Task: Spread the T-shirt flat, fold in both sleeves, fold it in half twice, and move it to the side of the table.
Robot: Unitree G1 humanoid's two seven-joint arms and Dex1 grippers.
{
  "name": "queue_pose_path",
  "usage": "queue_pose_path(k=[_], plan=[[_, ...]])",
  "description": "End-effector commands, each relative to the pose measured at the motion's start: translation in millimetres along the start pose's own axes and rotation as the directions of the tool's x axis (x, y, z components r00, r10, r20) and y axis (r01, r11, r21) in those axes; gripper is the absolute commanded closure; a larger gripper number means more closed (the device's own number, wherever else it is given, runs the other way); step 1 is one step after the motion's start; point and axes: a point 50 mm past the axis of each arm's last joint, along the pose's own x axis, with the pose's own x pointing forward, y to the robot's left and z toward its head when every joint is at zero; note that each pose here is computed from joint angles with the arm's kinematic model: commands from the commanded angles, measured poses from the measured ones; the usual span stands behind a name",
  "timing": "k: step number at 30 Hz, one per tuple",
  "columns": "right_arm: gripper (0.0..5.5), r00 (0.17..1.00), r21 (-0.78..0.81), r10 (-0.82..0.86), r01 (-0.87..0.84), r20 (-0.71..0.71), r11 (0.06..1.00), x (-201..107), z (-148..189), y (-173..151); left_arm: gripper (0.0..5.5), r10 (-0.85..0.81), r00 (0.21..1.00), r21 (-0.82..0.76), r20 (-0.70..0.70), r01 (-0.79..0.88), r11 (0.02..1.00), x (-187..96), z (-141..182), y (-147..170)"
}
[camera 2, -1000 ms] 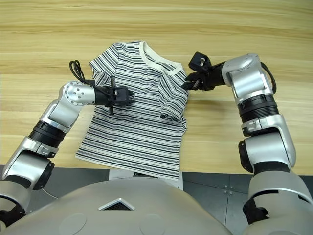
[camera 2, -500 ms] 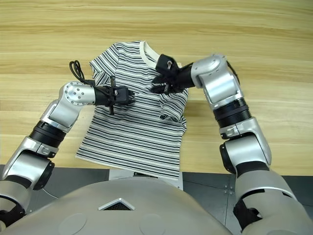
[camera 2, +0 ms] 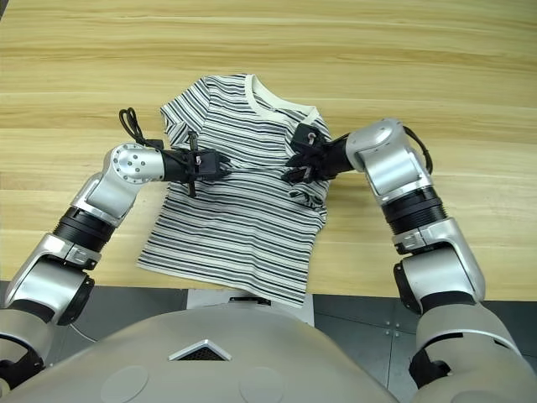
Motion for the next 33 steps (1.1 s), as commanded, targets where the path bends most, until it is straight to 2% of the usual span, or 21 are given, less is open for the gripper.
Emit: queue_pose_path(k=[1,10,16,19,22,26,28,33], plan=[[3.84,0.989,0.047,-0.099,0.104,-0.106,0.993,-27.9,-24.6,-19.1,4.32,-0.090,0.982,-0.073,-0.166,0.079,0.994,-0.7,-35.1,-23.6],[3.84,0.975,0.056,-0.175,0.184,-0.136,0.981,-62.3,-30.7,-53.9,4.32,-0.086,0.984,-0.069,-0.158,0.076,0.995,0.8,-32.1,-19.8],[3.84,0.926,-0.033,-0.324,0.324,-0.195,0.945,-74.1,-37.8,-72.7,4.32,-0.088,0.984,-0.065,-0.154,0.079,0.995,1.5,-31.2,-19.1],[3.84,0.950,-0.048,-0.278,0.274,-0.140,0.961,-66.7,-25.3,-71.6,4.32,-0.080,0.989,-0.060,-0.126,0.073,0.996,0.4,-25.8,-18.1],[3.84,0.975,-0.089,-0.220,0.222,0.026,0.971,-60.8,14.2,-68.7,4.32,-0.030,0.999,-0.056,-0.041,0.027,0.998,-2.3,-6.7,-6.9],[3.84,0.960,-0.133,-0.170,0.203,0.222,0.970,-62.4,62.2,-55.0,4.32,0.045,0.997,-0.053,0.056,-0.042,0.998,-13.0,17.0,5.8],[3.84,0.957,-0.135,-0.154,0.192,0.247,0.972,-58.8,66.7,-46.1,4.32,0.067,0.995,-0.045,0.071,-0.064,0.997,-21.1,22.0,9.6],[3.84,0.971,-0.112,-0.129,0.153,0.201,0.982,-45.9,39.6,-23.9,4.32,0.137,0.987,-0.045,0.081,-0.134,0.990,-42.3,27.9,28.2]])
